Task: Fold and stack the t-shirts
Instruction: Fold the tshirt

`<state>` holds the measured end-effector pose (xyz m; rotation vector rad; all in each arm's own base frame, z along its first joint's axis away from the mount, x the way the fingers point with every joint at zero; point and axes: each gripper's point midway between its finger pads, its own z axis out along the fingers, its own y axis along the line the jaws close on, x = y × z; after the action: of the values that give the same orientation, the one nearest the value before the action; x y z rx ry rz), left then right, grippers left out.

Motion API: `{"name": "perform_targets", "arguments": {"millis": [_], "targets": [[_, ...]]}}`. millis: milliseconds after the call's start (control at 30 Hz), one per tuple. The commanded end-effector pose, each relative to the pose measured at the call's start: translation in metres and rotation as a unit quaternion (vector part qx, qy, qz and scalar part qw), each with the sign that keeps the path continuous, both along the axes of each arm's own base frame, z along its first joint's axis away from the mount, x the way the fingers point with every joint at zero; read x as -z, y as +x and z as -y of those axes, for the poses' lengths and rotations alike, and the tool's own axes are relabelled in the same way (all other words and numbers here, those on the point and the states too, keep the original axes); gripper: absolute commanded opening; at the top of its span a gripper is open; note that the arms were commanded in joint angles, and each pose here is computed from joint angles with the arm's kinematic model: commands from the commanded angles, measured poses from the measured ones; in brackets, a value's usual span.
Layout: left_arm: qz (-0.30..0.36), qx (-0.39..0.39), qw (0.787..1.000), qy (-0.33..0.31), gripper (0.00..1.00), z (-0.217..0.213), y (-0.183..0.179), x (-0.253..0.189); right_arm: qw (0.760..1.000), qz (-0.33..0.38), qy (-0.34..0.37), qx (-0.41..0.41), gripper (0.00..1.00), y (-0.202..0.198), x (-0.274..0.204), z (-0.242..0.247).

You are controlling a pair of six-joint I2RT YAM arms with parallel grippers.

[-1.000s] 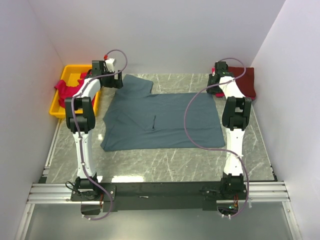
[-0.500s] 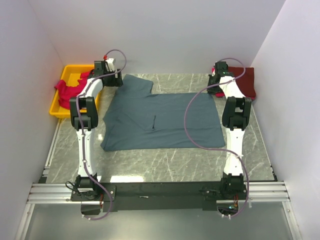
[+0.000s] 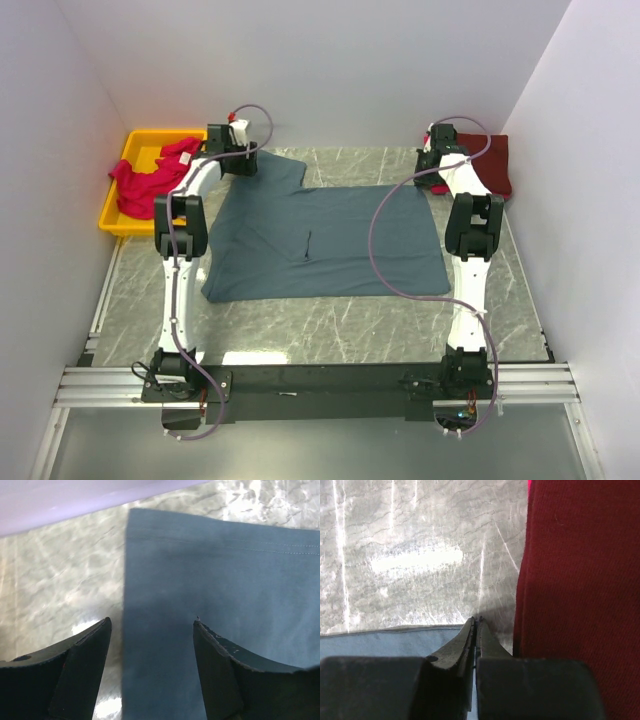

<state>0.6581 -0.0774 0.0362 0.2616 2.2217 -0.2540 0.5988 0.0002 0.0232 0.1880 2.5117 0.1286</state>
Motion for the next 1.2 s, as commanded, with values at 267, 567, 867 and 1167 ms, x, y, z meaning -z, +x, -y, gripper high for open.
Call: {"name": "perform_targets", "arguments": {"millis": [267,567,867,1167], "targets": [[0.023,0.026,0.997,0.067,0.51,0.011,0.013,0.005,1.000,0.012,0.006,-0.018,0.00,-0.003,-0.015,-0.005],[0.063,0.012,0.996,0.063,0.00,0.008,0.020,-0.022,0.999,0.034,0.007,-0.034,0.00,-0.002,-0.030,-0.008],[0.145,0.019,0.989,0.034,0.00,0.005,0.012,-0.101,0.996,0.082,0.003,-0.044,0.00,-0.002,-0.068,-0.009],[0.195,0.040,0.980,0.016,0.00,0.000,-0.011,-0.147,0.992,0.109,-0.012,-0.057,0.00,-0.010,-0.097,-0.006]]}}
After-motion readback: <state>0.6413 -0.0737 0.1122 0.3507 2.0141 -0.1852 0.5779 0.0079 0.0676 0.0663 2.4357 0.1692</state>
